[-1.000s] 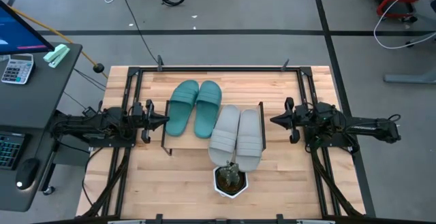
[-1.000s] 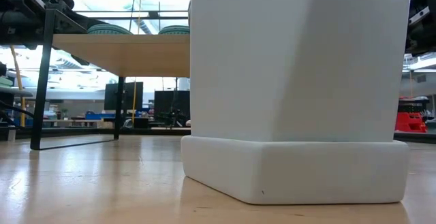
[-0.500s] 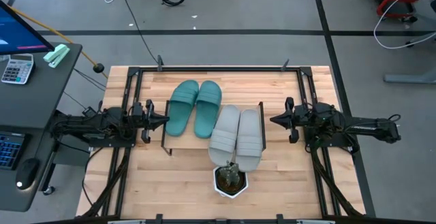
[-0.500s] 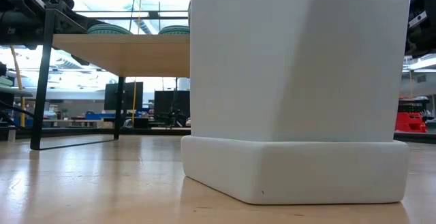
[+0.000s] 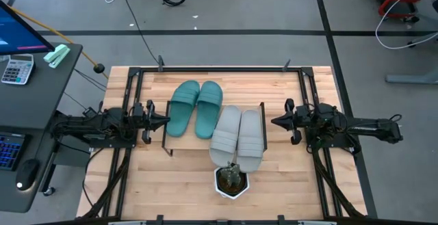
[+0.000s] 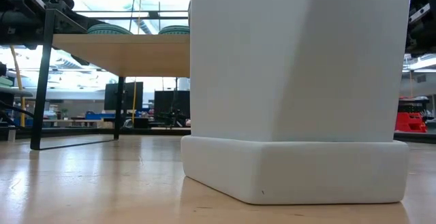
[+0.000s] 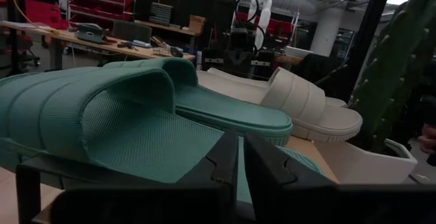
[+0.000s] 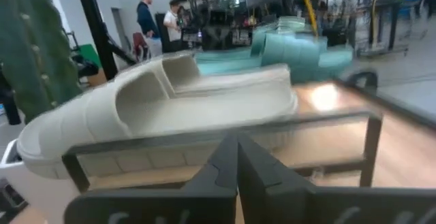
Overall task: Pick and place slides into the shelf
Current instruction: Return to Home Position
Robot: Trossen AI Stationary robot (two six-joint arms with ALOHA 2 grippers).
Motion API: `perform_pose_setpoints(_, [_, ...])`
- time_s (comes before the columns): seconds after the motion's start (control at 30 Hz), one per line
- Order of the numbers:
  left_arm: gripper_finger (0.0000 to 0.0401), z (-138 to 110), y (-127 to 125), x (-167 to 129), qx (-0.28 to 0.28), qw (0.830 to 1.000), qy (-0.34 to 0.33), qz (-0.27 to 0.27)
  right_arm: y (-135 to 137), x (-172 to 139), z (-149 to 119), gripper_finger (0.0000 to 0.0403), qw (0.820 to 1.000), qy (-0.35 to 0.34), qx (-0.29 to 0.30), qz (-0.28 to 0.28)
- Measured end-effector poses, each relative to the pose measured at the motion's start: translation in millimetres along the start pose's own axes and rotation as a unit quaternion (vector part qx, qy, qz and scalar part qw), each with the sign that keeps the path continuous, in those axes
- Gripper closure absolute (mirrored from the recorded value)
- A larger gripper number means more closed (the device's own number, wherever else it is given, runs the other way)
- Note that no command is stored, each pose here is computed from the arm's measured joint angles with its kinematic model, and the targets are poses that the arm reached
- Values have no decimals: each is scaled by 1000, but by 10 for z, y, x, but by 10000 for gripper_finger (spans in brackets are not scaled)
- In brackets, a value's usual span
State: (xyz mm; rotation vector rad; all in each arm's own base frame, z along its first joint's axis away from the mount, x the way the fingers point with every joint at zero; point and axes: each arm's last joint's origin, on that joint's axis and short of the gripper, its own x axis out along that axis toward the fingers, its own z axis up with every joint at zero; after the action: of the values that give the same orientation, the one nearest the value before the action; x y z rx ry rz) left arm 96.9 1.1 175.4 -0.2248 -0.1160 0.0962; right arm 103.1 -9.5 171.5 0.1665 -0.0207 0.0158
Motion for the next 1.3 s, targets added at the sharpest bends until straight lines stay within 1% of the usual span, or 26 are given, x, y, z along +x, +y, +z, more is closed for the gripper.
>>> perform_pose_setpoints(0.07, [376, -1, 0, 0, 0, 1000, 0, 0, 7, 6, -31, 400, 1000, 9, 12, 6])
perform_pose_setpoints(0.13, [379, 0, 0, 0, 0, 1000, 0, 0, 23, 10, -34, 400, 1000, 10, 10, 8])
perform_pose_setpoints(0.23, [382, -1, 0, 0, 0, 1000, 0, 0, 32, 12, -38, 395, 1000, 9, 4, -4])
perform_pose_setpoints(0.33, [383, 0, 0, 0, 0, 1000, 0, 0, 53, 13, -53, 394, 1000, 16, 7, 5])
perform_pose_setpoints(0.43, [380, -1, 0, 0, 0, 1000, 0, 0, 71, 13, -73, 395, 1000, 26, 9, 12])
perform_pose_setpoints(0.73, [365, -1, 0, 0, 0, 1000, 0, 0, 77, 13, -75, 395, 1000, 26, 9, 13])
perform_pose_setpoints(1.03, [376, -1, 0, 0, 0, 1000, 0, 0, 78, 11, -40, 391, 1000, 20, 7, 6])
perform_pose_setpoints(1.17, [377, -1, 0, 0, 0, 1000, 0, 0, 71, 9, -80, 391, 999, 41, 0, 2])
perform_pose_setpoints(1.3, [370, -1, 0, 0, 0, 1000, 0, 0, 67, 7, -97, 388, 999, 50, -7, 0])
